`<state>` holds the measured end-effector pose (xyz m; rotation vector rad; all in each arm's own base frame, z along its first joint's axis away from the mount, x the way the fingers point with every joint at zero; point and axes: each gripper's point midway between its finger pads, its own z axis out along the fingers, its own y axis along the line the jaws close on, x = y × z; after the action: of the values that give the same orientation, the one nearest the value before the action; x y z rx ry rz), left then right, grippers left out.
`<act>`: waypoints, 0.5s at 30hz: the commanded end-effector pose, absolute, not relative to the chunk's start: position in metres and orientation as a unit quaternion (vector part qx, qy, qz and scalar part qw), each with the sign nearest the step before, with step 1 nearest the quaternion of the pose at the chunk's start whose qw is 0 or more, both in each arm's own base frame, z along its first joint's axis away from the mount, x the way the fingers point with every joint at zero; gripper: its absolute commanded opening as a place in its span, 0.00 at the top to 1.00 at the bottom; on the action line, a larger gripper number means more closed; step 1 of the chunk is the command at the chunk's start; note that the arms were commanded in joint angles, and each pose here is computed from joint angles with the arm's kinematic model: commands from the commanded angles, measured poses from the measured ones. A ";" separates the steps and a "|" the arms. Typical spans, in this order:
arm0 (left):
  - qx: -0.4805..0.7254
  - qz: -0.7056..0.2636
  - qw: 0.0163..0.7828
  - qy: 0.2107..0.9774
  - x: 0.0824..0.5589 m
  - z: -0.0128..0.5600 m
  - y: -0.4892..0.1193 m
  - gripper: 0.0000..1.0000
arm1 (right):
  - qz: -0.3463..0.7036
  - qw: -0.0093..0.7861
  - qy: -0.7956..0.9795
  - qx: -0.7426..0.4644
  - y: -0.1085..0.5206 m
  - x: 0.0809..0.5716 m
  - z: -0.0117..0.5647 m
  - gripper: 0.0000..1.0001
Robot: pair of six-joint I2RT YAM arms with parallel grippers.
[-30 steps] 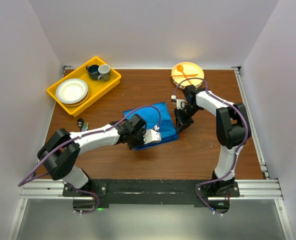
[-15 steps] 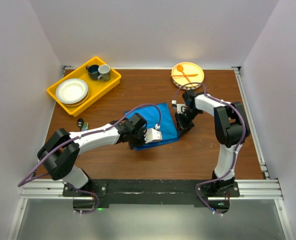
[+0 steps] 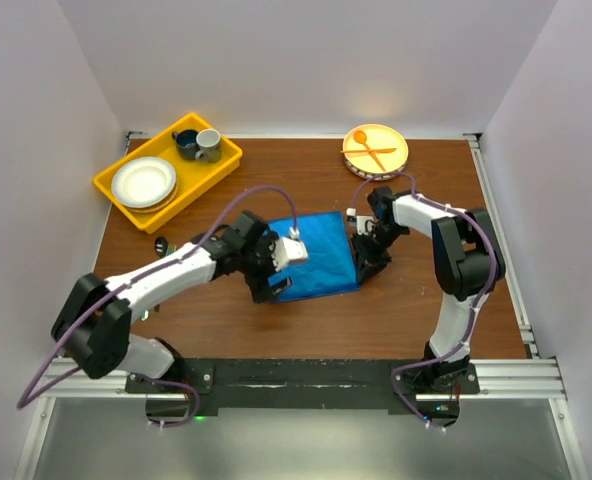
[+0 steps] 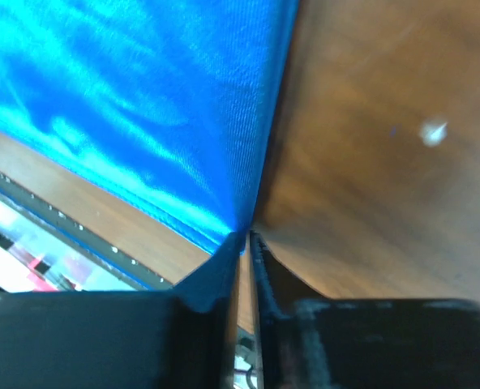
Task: Fold the napkin into a case and place the utensils inside
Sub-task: Fold the rectangle-folded napkin at the center of the board, then smooth out the square-folded napkin at the center of the board.
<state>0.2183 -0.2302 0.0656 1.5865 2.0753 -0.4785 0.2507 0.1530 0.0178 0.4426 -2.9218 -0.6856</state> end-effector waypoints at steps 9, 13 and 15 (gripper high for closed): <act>0.345 -0.313 0.456 0.758 0.310 0.240 -0.242 0.00 | -0.259 -0.149 -0.932 0.205 0.159 0.321 0.144 0.19; 0.268 -0.386 0.493 0.732 0.329 0.282 -0.251 0.00 | -0.306 -0.271 -0.883 0.230 0.185 0.365 0.207 0.02; 0.260 -0.430 0.521 0.690 0.329 0.298 -0.262 0.00 | -0.342 -0.334 -0.853 0.211 0.202 0.390 0.236 0.02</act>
<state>0.3223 -0.2360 0.2365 0.7752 1.8775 -0.7745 0.3516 0.1696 0.1599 0.7188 -3.3273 -0.9814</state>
